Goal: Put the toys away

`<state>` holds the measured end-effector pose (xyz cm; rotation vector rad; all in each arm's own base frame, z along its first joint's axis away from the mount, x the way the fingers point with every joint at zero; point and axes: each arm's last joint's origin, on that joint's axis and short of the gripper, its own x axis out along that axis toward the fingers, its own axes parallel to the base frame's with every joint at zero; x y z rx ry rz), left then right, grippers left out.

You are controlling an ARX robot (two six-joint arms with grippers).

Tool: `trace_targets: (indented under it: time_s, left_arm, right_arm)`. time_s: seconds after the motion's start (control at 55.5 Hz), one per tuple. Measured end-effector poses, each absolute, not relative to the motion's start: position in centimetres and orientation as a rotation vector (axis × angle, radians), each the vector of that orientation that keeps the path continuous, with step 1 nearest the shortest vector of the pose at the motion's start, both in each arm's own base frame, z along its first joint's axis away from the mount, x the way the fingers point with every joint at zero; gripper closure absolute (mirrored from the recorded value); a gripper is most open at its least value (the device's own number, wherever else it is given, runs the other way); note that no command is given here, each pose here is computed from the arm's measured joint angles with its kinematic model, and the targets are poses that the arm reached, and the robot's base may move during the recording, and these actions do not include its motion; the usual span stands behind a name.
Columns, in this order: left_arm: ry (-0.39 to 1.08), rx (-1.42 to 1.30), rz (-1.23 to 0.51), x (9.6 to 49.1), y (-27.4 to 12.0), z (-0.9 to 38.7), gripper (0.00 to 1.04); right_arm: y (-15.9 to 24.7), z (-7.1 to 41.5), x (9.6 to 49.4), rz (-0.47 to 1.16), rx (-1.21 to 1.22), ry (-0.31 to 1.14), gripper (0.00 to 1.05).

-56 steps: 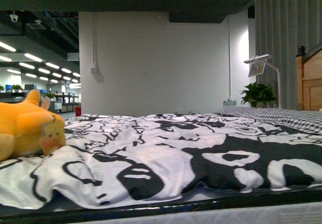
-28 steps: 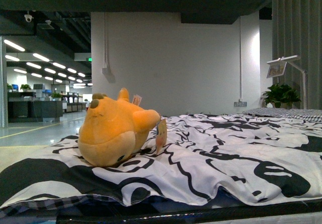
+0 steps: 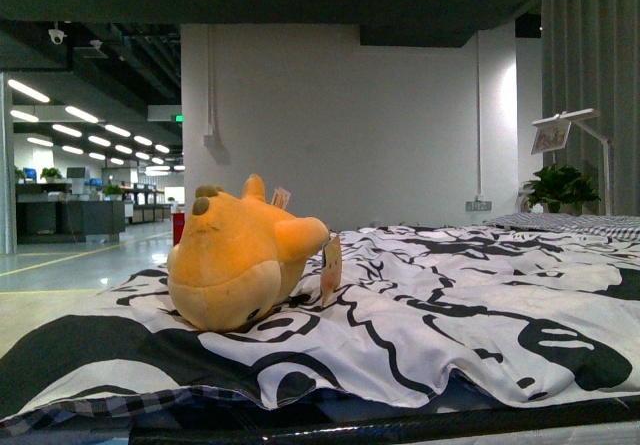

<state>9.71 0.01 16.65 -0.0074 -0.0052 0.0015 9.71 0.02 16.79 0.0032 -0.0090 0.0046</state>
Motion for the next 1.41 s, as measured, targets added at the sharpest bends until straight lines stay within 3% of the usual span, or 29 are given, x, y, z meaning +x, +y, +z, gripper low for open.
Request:
trace_targets:
  time_s: [1.405]
  left_arm:
    - [-0.005,-0.007,0.002,9.71,0.01,16.63,0.06]
  right_arm:
    - [0.01,16.79,9.71,0.004,0.003,-0.009,0.07]
